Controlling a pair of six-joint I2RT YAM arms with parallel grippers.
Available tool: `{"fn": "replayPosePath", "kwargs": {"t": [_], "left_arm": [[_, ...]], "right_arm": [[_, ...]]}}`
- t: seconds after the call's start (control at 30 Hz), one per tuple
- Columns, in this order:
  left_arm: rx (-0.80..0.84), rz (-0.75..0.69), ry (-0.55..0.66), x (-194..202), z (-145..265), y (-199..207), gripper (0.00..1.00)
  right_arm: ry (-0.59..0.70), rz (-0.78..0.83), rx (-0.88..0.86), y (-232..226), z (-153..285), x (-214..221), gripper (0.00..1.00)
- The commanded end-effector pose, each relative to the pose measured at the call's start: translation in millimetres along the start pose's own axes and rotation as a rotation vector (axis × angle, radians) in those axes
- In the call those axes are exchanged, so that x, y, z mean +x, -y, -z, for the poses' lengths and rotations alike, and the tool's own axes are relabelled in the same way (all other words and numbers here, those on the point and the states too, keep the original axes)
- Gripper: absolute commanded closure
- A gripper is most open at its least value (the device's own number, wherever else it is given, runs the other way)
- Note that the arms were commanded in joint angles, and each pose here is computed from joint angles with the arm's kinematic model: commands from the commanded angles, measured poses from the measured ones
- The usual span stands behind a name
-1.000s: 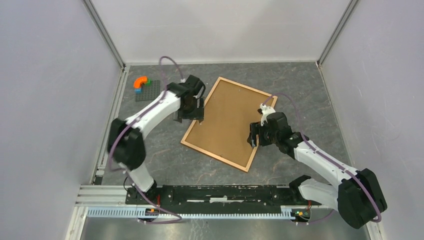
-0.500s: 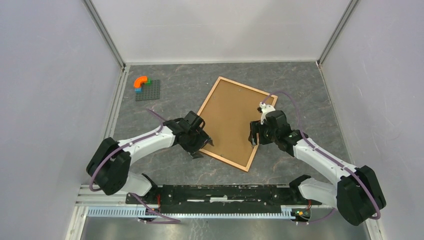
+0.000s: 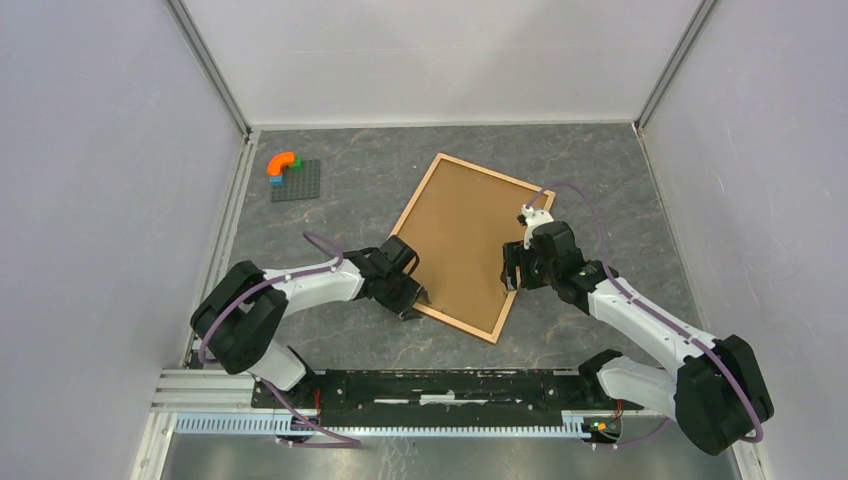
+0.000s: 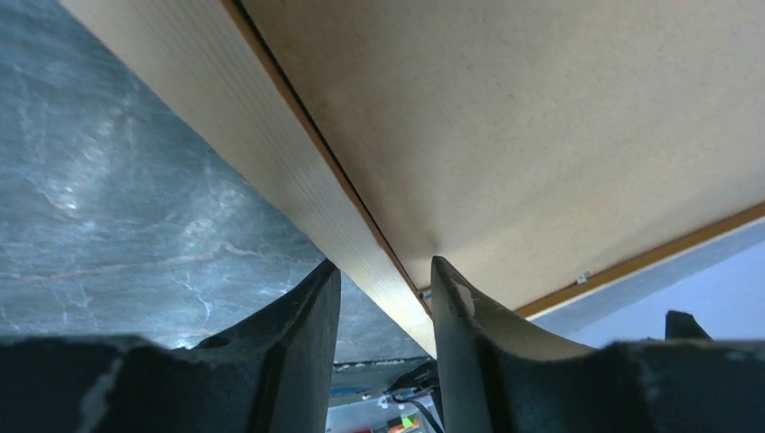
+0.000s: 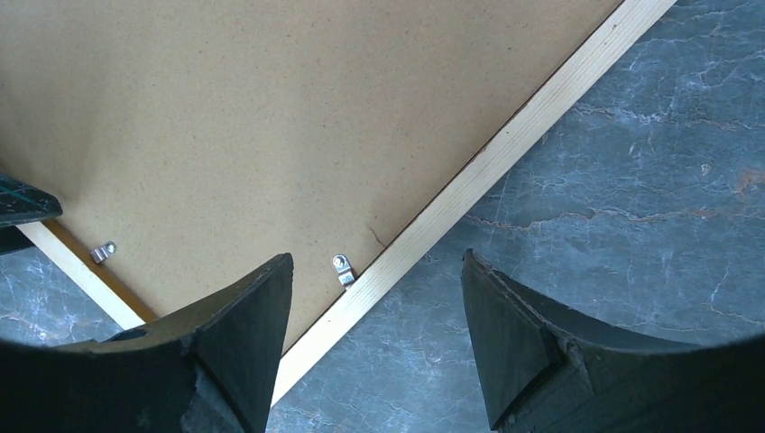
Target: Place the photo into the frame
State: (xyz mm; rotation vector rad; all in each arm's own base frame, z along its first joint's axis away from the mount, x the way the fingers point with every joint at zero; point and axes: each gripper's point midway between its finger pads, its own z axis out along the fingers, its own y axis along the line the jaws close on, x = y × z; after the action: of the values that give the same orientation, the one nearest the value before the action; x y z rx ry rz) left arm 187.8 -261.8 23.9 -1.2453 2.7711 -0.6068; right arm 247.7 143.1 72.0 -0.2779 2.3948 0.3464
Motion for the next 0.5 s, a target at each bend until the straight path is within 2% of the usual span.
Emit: {"fn": "replayPosePath", "kwargs": {"t": [0.0, 0.2, 0.4, 0.43, 0.47], "left_arm": [[-0.094, -0.019, 0.064, -11, -9, -17, 0.55], [-0.217, -0.183, 0.115, -26, -12, -39, 0.69], [-0.331, -0.512, 0.227, -71, 5, -52, 0.85], [-0.345, -0.573, 0.236, -79, 8, -51, 0.93], [-0.370, -0.637, 0.249, -87, 14, -52, 0.95]], "right_arm": [[0.055, 0.017, 0.015, -1, 1, -23, 0.26], [0.056, 0.031, 0.079, 8, 1, -34, 0.26], [0.089, 0.060, 0.211, 29, 7, -59, 0.24], [0.097, 0.060, 0.221, 32, 8, -65, 0.24], [0.101, 0.058, 0.226, 33, 7, -68, 0.24]]}}
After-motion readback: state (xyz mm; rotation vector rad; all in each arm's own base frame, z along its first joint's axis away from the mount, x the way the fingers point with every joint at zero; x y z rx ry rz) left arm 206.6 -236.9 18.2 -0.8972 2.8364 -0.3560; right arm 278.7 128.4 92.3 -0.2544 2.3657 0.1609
